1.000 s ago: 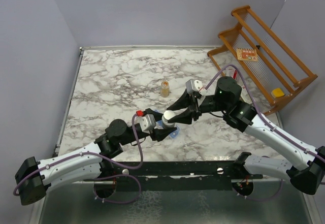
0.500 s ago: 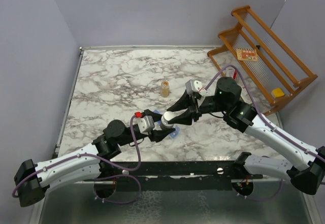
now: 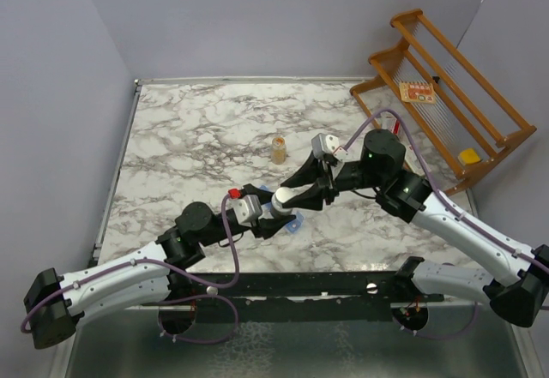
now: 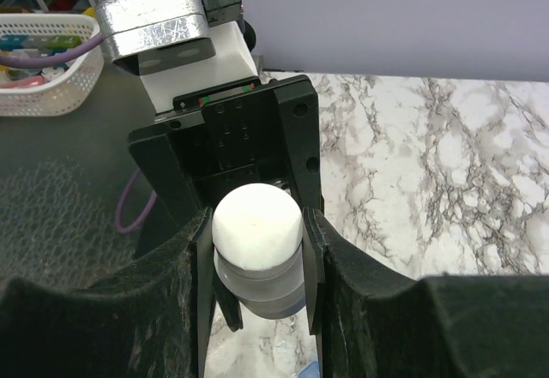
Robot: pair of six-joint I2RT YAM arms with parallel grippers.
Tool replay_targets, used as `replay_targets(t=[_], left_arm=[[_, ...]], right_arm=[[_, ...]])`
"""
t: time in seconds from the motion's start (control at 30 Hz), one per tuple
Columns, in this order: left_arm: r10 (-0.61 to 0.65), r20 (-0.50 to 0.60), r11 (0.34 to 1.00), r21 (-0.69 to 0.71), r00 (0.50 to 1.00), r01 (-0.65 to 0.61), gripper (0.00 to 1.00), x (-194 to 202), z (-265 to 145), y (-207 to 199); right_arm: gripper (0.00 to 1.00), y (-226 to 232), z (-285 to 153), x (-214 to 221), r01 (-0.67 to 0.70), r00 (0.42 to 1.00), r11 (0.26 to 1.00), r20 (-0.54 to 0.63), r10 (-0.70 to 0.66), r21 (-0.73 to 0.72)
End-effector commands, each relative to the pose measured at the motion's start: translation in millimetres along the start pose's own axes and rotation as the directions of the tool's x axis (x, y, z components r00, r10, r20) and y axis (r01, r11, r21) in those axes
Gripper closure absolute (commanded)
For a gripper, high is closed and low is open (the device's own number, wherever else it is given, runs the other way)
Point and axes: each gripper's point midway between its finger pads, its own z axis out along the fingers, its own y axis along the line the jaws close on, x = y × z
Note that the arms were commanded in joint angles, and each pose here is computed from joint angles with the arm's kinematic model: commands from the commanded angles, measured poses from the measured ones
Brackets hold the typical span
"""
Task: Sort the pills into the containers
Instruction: Screw the lid of the pill bottle onto the pill bottle.
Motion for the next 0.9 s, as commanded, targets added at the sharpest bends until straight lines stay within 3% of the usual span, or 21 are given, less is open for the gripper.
replay_targets(t=[0.0,0.57,0.87], left_arm=[[0.086,0.217,0.996,-0.040,0.972,-0.079,1.00,-75,5,9],[0.105,0.228,0.985,-0.160,0.968,-0.069,1.00,-82,-4,29],[0.117,0.214,0.981,-0.179,0.970,-0.079,1.00,-80,4,34]], right_arm=[[0.99,-17,1,42,-0.085,0.990,0.993,-0.103,0.093,0.087],[0.99,-46,-10,49,-0.058,0.988,0.961,-0.124,0.095,0.272],[0.99,-49,-1,53,-0.081,0.986,0.959,-0.122,0.118,0.273]])
